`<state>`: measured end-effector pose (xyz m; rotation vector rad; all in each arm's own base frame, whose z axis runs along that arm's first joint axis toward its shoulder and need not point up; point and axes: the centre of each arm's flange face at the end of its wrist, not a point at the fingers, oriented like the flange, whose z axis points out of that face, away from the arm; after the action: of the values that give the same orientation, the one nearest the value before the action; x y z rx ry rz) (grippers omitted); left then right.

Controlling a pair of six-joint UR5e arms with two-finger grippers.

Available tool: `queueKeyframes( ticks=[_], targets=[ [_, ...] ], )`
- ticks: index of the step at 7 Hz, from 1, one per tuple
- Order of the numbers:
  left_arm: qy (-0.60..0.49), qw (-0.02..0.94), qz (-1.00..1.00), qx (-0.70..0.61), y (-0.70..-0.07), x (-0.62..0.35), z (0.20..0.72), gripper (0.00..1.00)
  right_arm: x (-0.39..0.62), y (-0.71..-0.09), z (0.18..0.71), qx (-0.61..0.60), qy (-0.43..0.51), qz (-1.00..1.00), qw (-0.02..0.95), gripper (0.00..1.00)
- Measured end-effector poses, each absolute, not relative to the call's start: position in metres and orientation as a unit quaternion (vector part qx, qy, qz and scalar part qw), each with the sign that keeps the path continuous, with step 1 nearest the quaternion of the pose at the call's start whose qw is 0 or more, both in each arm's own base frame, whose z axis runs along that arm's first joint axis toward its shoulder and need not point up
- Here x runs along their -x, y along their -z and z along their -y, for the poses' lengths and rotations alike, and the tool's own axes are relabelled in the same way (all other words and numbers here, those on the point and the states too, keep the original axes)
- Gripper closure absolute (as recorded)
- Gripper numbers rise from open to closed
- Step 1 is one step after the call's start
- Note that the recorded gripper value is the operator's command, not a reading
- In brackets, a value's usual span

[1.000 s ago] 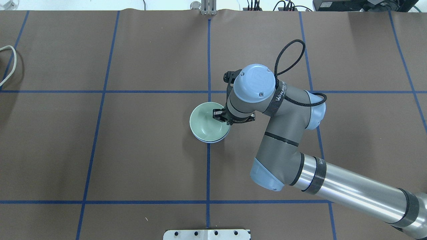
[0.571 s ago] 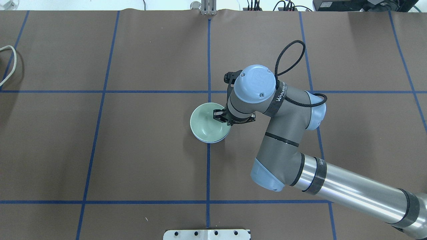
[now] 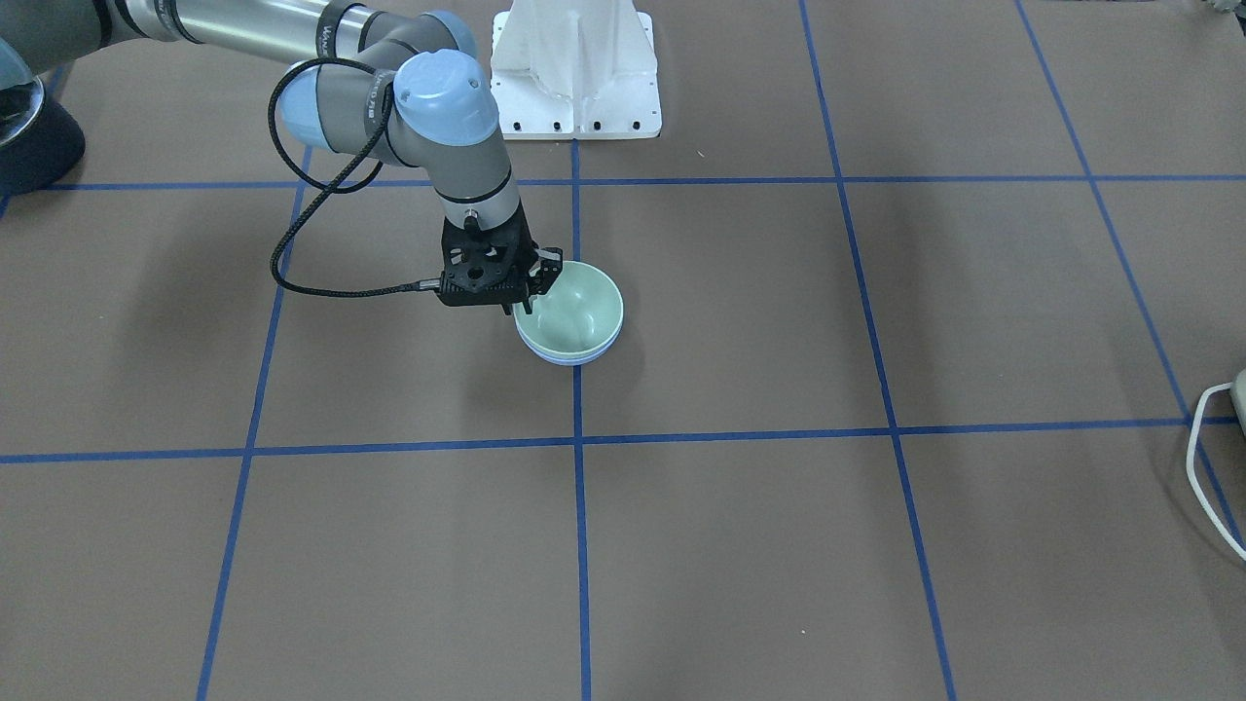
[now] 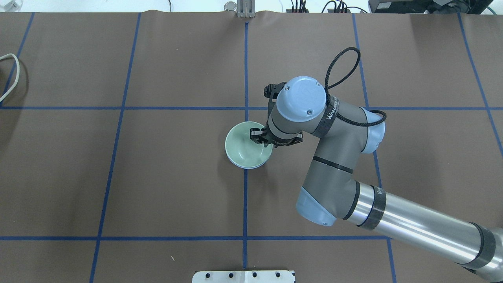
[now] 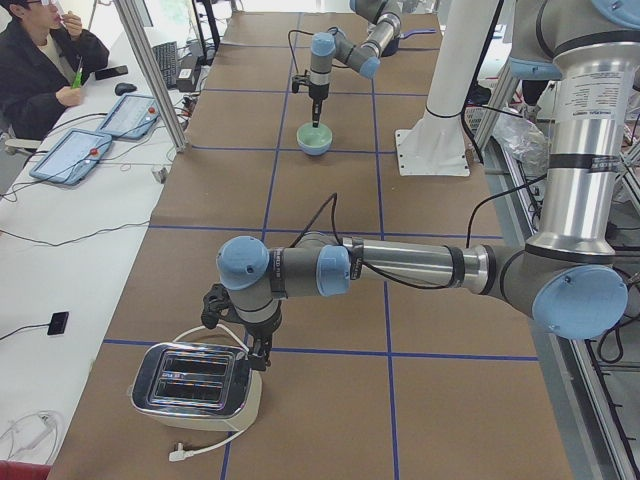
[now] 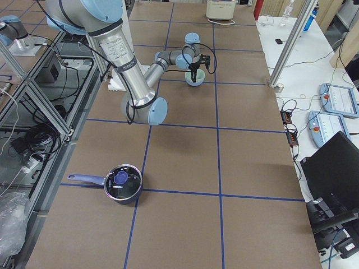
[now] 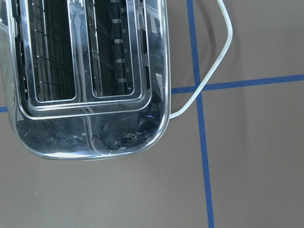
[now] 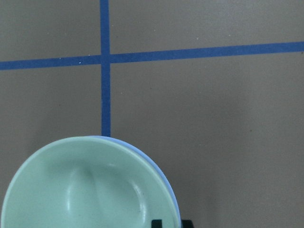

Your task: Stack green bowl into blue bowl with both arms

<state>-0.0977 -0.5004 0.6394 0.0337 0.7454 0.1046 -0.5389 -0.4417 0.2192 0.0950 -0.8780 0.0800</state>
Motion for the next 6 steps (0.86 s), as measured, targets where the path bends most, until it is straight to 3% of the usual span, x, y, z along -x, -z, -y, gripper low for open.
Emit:
queueKeyframes(
  ticks=[3,6],
  targets=[
    [-0.042,0.93,-0.364,-0.013,-0.639,0.097,0.501,0.01,0.47,-0.21,0.496,-0.047,-0.061,0.441,0.894,0.0],
    [-0.006,0.93,-0.367,-0.005,-0.631,0.096,0.501,0.01,0.318,-0.288,0.588,-0.067,-0.024,0.406,0.911,0.0]
  ],
)
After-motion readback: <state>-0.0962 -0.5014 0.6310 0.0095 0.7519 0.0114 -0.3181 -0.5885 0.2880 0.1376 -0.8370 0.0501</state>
